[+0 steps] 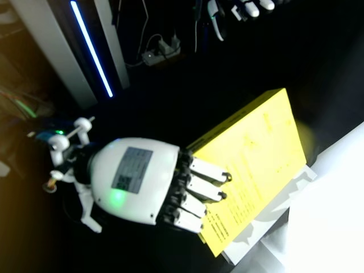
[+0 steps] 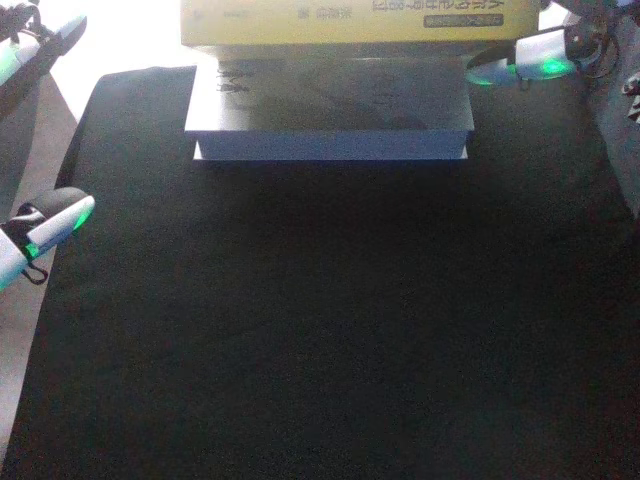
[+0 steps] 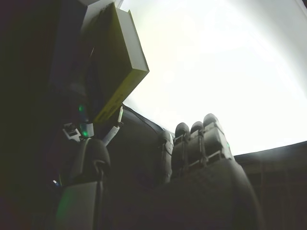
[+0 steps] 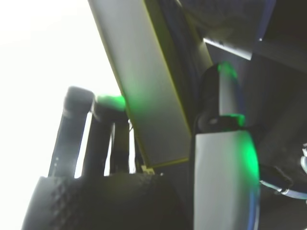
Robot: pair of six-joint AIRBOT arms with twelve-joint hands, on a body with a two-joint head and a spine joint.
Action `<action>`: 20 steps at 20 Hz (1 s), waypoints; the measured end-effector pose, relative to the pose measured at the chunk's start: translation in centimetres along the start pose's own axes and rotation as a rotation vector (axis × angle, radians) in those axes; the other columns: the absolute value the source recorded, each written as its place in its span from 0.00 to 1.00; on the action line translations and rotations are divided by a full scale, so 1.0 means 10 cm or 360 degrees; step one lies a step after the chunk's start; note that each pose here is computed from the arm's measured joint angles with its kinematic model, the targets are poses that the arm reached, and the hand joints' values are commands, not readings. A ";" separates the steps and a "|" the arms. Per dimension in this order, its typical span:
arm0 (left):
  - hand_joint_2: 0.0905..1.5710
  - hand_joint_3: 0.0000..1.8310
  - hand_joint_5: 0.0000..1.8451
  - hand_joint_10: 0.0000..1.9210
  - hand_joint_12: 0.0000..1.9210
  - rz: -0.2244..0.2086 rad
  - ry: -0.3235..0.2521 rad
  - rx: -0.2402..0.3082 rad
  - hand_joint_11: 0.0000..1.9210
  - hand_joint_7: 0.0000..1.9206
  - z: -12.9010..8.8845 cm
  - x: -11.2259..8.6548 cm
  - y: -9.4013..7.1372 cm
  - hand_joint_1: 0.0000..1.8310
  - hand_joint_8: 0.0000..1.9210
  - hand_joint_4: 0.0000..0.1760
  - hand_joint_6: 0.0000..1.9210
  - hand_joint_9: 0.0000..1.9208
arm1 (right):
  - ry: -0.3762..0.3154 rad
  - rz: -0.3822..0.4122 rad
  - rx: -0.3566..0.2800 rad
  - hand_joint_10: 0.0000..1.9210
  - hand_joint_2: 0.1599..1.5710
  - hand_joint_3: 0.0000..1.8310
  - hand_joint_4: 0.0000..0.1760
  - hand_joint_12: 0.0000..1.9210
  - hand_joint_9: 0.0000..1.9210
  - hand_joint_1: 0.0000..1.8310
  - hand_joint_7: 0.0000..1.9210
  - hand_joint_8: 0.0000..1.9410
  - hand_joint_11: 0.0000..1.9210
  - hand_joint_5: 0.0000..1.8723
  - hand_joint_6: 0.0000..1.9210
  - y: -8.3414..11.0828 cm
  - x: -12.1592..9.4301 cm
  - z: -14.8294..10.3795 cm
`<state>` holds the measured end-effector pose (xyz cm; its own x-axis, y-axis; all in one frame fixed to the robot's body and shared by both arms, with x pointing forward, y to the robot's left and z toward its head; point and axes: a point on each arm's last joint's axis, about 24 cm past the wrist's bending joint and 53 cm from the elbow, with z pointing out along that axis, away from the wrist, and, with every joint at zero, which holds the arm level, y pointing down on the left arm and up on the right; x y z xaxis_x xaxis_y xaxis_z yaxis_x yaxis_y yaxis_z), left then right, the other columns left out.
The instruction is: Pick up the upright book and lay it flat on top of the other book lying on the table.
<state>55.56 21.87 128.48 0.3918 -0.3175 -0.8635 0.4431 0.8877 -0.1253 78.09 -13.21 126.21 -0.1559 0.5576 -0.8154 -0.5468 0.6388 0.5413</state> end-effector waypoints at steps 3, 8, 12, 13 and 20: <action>0.75 0.00 0.08 0.00 0.00 0.0000 0.0002 -0.0003 0.00 0.05 0.00 0.00 0.00 0.34 0.00 0.34 0.00 0.00 | 0.0096 0.0003 0.0074 0.54 0.72 0.00 0.00 0.91 0.07 0.46 0.13 0.28 0.00 0.01 0.46 -0.14 0.10 -0.17; 0.75 0.00 0.08 0.00 0.00 -0.0004 0.0007 -0.0009 0.00 0.04 -0.01 0.01 0.01 0.34 0.00 0.39 0.00 0.00 | 0.0275 0.0325 0.0062 0.07 0.68 0.00 0.00 0.69 0.00 0.32 0.00 0.01 0.00 0.00 0.00 -0.18 0.36 -0.37; 0.75 0.00 0.08 0.00 0.00 -0.0008 0.0021 -0.0028 0.00 0.04 -0.02 0.03 0.03 0.35 0.00 0.36 0.00 0.00 | 0.0198 0.0472 -0.0136 0.00 0.64 0.00 0.00 0.51 0.00 0.27 0.00 0.00 0.00 0.00 0.00 0.11 0.12 -0.41; 0.74 0.00 0.08 0.00 0.00 -0.0008 0.0021 -0.0026 0.00 0.04 -0.02 0.03 0.03 0.35 0.00 0.41 0.00 0.00 | 0.0197 0.0498 -0.0167 0.00 0.64 0.00 0.00 0.51 0.00 0.28 0.00 0.00 0.00 0.00 0.00 0.17 0.09 -0.45; 0.73 0.00 0.10 0.00 0.00 -0.0005 0.0035 -0.0033 0.00 0.04 -0.04 0.04 0.03 0.34 0.00 0.45 0.01 0.00 | 0.0115 0.0497 -0.0469 0.00 0.66 0.00 0.00 0.47 0.00 0.23 0.00 0.00 0.00 0.00 0.00 0.75 -0.36 -0.97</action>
<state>55.52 22.18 127.89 0.3724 -0.3129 -0.8737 0.4275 0.8935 -0.1377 66.58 -15.54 131.26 -0.4027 0.6546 -0.6398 -0.6738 0.2610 0.6912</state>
